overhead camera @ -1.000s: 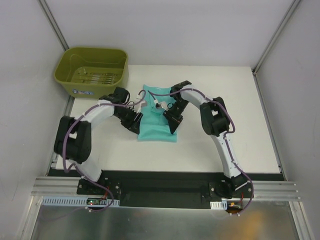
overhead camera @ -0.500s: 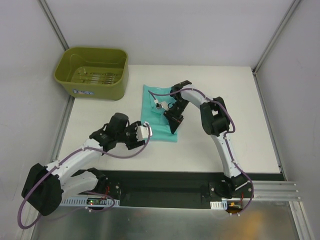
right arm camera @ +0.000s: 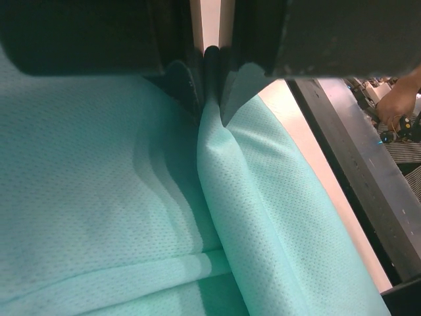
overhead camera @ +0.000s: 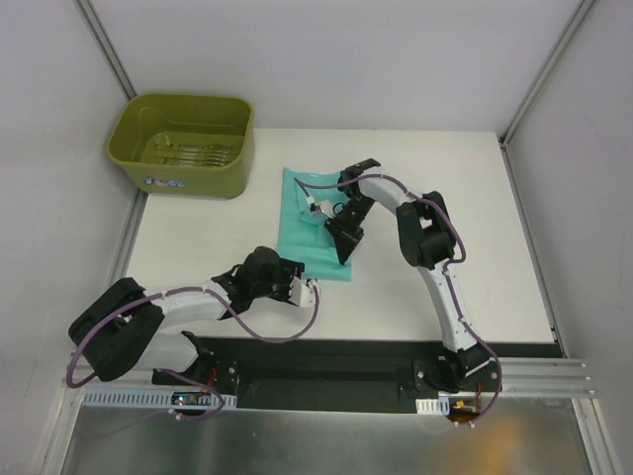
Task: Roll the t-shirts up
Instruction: Roll the T-shirt to the center of the board.
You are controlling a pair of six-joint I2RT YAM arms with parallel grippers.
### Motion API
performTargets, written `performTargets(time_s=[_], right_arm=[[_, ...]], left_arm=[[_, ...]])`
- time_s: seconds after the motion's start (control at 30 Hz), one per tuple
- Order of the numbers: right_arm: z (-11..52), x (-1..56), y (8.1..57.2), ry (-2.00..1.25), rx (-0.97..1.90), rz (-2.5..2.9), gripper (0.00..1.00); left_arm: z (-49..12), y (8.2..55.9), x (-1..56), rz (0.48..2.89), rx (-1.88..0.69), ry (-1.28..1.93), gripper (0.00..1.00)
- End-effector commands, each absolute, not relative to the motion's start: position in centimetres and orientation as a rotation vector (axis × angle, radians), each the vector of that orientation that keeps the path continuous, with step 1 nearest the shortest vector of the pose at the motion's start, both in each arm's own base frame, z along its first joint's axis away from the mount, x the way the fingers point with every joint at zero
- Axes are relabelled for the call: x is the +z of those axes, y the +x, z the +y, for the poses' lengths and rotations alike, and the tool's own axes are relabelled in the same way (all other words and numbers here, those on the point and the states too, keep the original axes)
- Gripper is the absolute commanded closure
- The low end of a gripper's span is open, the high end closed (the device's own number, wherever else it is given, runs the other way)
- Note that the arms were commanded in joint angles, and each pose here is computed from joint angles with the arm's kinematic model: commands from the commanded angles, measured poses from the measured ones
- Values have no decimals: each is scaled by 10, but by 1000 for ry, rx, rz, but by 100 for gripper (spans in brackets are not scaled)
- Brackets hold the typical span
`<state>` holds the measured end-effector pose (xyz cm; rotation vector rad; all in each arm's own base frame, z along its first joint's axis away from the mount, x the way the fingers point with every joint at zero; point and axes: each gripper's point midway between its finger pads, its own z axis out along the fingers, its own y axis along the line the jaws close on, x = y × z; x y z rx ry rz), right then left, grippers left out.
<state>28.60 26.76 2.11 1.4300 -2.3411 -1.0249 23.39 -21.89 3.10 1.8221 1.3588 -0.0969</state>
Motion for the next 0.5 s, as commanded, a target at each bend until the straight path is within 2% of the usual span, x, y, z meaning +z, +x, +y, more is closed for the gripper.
performTargets(time_s=[0.0, 0.13, 0.17, 0.27, 0.3, 0.4, 0.47], right_arm=[[261, 29, 282, 1369, -1016, -2329, 88], [261, 30, 282, 1364, -1020, -2328, 88], [261, 29, 282, 1364, -1020, -2327, 88], [261, 29, 282, 1360, -1024, -2327, 87], [261, 30, 282, 1359, -1024, -2328, 87], [256, 33, 287, 1349, -1021, -2356, 73], [256, 57, 303, 1372, -1082, -2469, 59]], left_arm=[[-221, 260, 32, 1241, 95, 1839, 46], [-215, 266, 13, 1217, 176, 1893, 56], [-214, 267, 10, 1218, 189, 1899, 70], [-209, 263, -1, 1233, 188, 1932, 97], [-209, 262, -2, 1233, 180, 1937, 100], [-206, 254, -9, 1324, 119, 1961, 100], [-213, 257, -1, 1374, 72, 1934, 100]])
